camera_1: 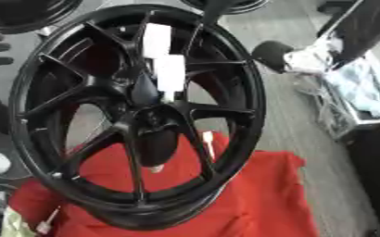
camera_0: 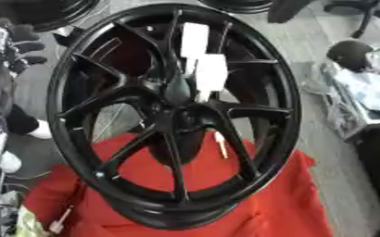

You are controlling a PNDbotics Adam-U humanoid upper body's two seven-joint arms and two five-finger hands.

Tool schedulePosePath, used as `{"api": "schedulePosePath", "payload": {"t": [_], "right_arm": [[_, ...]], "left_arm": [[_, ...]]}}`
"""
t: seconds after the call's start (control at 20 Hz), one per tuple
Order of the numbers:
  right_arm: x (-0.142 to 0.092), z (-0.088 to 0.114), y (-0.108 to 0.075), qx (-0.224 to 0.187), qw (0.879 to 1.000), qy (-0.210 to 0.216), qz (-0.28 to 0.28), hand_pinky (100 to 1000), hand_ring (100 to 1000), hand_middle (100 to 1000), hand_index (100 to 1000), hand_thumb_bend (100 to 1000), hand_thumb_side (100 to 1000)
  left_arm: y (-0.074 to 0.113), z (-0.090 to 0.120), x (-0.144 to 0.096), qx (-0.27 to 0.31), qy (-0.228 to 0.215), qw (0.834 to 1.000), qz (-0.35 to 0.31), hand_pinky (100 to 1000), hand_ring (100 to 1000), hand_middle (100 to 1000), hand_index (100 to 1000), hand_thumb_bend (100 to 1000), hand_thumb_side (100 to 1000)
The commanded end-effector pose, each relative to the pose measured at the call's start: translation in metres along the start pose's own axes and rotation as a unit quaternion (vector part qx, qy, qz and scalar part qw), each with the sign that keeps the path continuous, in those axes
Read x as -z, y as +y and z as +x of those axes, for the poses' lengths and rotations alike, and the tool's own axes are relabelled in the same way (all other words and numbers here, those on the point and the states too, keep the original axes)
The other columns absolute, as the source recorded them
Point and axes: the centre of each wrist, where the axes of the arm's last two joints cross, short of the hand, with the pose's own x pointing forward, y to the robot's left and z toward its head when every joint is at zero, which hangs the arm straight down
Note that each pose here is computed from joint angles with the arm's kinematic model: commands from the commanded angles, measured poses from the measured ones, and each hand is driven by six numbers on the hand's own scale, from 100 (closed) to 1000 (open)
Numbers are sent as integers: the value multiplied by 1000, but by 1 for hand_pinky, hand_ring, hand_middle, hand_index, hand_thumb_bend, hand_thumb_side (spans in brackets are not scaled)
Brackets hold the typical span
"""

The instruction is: Pull the pin out of the wheel hub.

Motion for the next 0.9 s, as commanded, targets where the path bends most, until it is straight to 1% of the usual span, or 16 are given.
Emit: {"api": "schedulePosePath", "payload": {"t": [0.05, 0.15, 0.3, 0.4, 0.5, 0.65, 0.8, 0.9], "right_arm": [[2, 4, -6, -52, 998, -1, 48, 873, 822, 794, 893, 100, 621], [7, 8, -6, -53, 998, 3, 36, 870, 813, 783, 885, 100, 601], [12, 10, -4, -49, 998, 12, 27, 864, 792, 769, 880, 100, 610], [14, 9, -1, -43, 999, 19, 26, 862, 779, 765, 878, 100, 592], [15, 8, 2, -39, 999, 23, 26, 857, 758, 761, 873, 100, 592], [18, 6, 7, -31, 999, 30, 33, 851, 739, 742, 862, 100, 614], [20, 4, 13, -23, 998, 36, 38, 844, 713, 723, 856, 100, 586], [21, 3, 15, -17, 998, 40, 37, 843, 711, 724, 860, 100, 575]], "left_arm": [[10, 9, 1, 18, -11, 1000, 3, 702, 729, 657, 729, 100, 772], [10, 9, 2, 18, -11, 1000, 3, 702, 729, 657, 730, 100, 774], [9, 9, 2, 16, -11, 1000, 2, 702, 729, 657, 729, 100, 774], [8, 9, 2, 15, -11, 1000, 2, 702, 729, 657, 729, 100, 774], [8, 9, 2, 15, -11, 1000, 2, 702, 729, 656, 729, 100, 773], [9, 9, 2, 15, -11, 1000, 4, 702, 729, 655, 728, 100, 773], [8, 9, 2, 14, -11, 1000, 3, 702, 729, 654, 727, 100, 774], [8, 9, 2, 14, -11, 1000, 3, 702, 729, 654, 726, 100, 773]]}}
